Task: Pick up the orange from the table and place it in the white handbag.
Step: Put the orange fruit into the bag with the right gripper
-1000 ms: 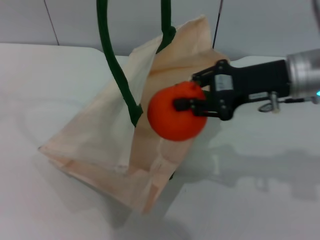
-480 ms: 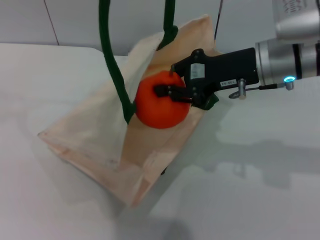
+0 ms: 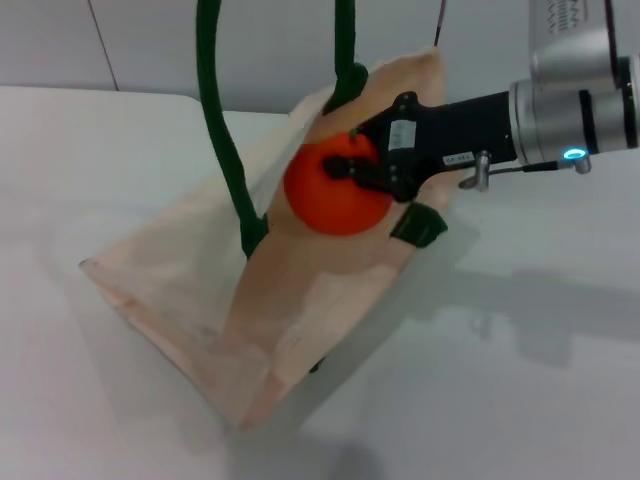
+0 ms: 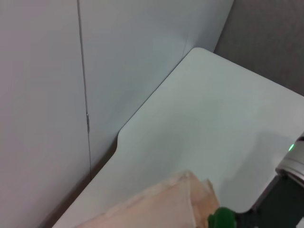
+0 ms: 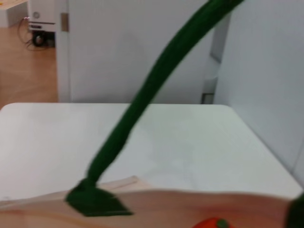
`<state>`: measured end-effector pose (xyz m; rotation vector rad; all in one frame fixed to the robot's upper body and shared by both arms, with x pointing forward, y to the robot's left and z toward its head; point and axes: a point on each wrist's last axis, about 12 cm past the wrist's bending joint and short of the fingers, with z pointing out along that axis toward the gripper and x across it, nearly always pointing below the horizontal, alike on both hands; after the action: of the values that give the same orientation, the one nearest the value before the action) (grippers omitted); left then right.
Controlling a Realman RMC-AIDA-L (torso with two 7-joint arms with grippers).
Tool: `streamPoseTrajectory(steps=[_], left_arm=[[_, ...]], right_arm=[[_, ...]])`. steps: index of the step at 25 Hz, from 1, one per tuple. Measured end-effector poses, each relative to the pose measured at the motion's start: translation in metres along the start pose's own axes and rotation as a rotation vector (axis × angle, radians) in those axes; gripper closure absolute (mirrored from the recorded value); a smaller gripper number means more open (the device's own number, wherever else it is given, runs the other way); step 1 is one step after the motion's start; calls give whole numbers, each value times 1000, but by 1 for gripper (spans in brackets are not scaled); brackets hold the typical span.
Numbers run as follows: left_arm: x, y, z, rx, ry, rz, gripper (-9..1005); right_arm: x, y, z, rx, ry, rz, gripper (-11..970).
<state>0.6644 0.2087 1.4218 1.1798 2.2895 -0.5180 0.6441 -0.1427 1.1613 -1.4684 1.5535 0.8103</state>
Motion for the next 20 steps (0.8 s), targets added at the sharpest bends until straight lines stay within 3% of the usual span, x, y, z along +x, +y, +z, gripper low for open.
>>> streamPoseTrajectory(steps=[20], left_arm=[[-5,-3,-1,2,-9,13,875]], right_arm=[[0,4,20,-16,43,7,863]])
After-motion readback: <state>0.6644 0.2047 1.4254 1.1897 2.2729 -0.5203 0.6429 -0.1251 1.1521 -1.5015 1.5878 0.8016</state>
